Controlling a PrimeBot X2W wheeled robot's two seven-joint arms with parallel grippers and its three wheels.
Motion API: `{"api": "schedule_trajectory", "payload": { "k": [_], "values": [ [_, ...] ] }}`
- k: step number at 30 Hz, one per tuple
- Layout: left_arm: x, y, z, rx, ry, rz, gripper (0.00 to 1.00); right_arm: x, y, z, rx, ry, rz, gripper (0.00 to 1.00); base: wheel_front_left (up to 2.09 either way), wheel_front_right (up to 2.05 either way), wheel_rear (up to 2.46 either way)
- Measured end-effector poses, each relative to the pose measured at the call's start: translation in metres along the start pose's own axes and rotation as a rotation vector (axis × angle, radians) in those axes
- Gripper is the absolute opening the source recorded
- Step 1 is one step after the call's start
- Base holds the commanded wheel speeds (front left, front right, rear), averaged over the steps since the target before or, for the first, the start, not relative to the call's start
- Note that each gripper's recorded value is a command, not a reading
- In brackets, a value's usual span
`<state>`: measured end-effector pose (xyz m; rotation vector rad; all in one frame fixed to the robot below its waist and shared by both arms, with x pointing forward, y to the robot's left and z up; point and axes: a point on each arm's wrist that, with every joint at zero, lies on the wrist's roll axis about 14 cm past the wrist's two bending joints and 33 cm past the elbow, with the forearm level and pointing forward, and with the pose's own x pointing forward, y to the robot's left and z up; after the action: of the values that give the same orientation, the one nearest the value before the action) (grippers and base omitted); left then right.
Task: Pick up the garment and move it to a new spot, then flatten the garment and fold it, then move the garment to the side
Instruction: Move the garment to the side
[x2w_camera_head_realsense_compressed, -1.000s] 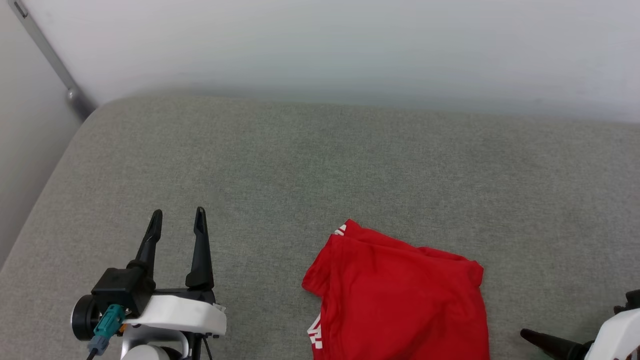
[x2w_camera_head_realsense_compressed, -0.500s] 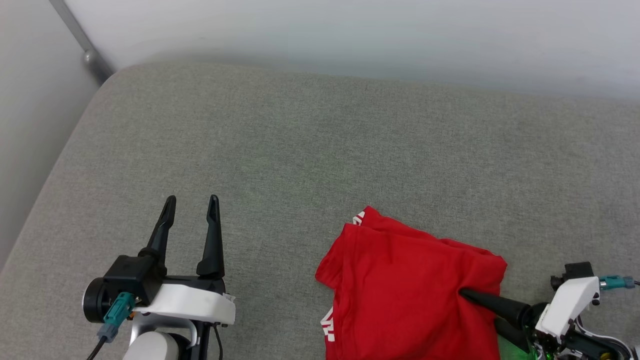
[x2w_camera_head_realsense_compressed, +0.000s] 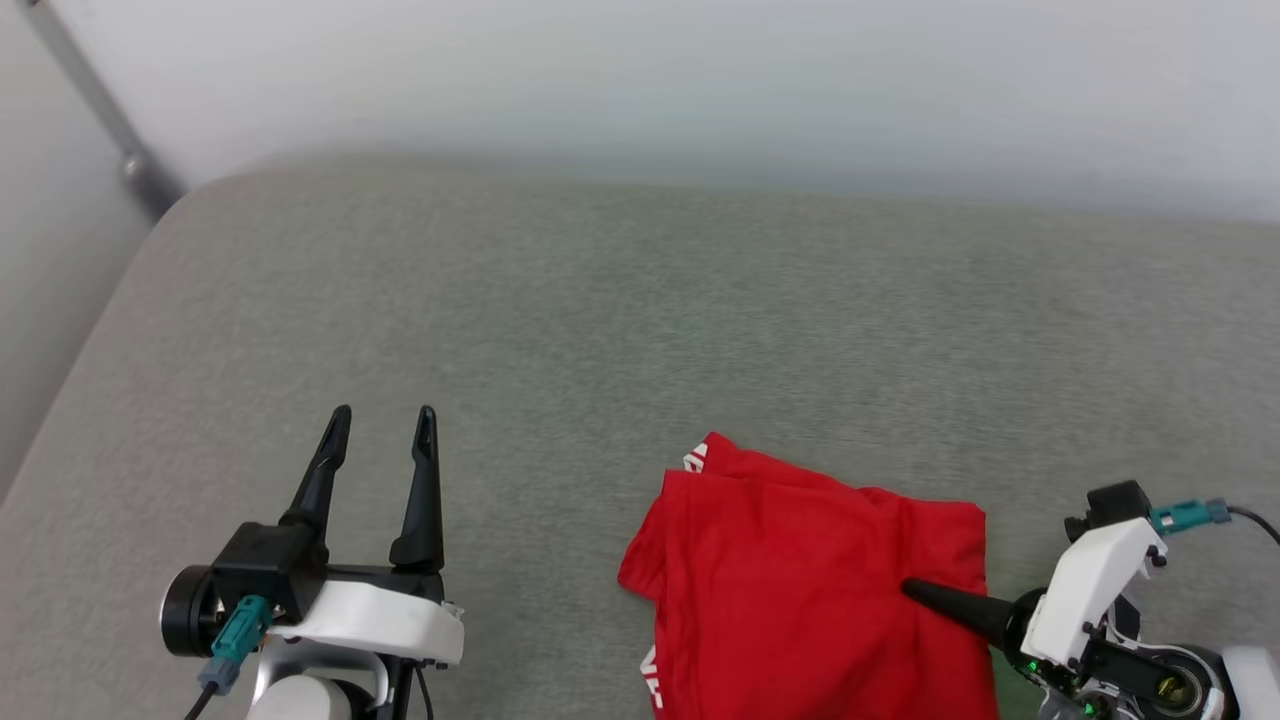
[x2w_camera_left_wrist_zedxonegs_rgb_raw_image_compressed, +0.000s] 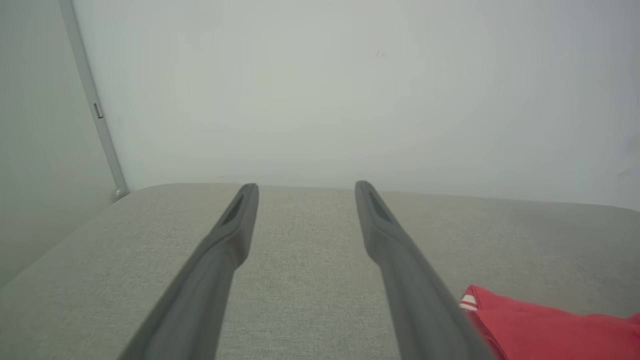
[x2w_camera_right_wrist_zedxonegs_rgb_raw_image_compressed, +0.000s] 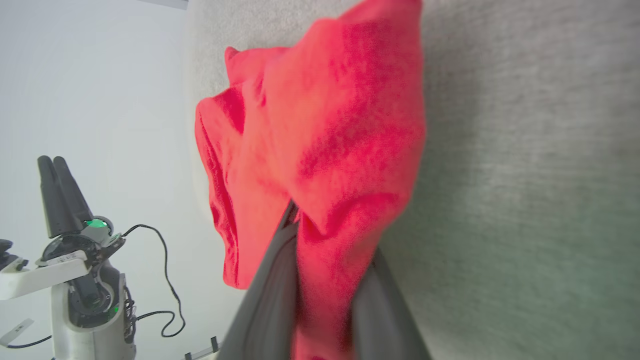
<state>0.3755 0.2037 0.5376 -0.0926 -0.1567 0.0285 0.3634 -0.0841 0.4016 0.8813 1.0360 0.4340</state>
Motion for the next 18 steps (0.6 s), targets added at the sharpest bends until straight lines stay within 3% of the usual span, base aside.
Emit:
{"api": "schedule_trajectory", "payload": {
  "k": [4,10,18],
  "values": [
    [0.005,-0.018,0.001,-0.004,-0.008,-0.059,1.0,-0.021,-0.011,0.006,-0.149,-0.035,-0.106,0.0,0.0,0.0,0.0],
    [0.025,-0.066,0.005,-0.02,-0.036,-0.205,1.0,-0.072,-0.045,0.032,-0.403,-0.111,-0.371,0.0,0.0,0.0,0.0],
    [0.064,-0.144,0.003,-0.034,-0.064,-0.437,1.0,-0.14,-0.083,0.073,-0.467,-0.256,-0.616,0.0,0.0,0.0,0.0]
  ]
}}
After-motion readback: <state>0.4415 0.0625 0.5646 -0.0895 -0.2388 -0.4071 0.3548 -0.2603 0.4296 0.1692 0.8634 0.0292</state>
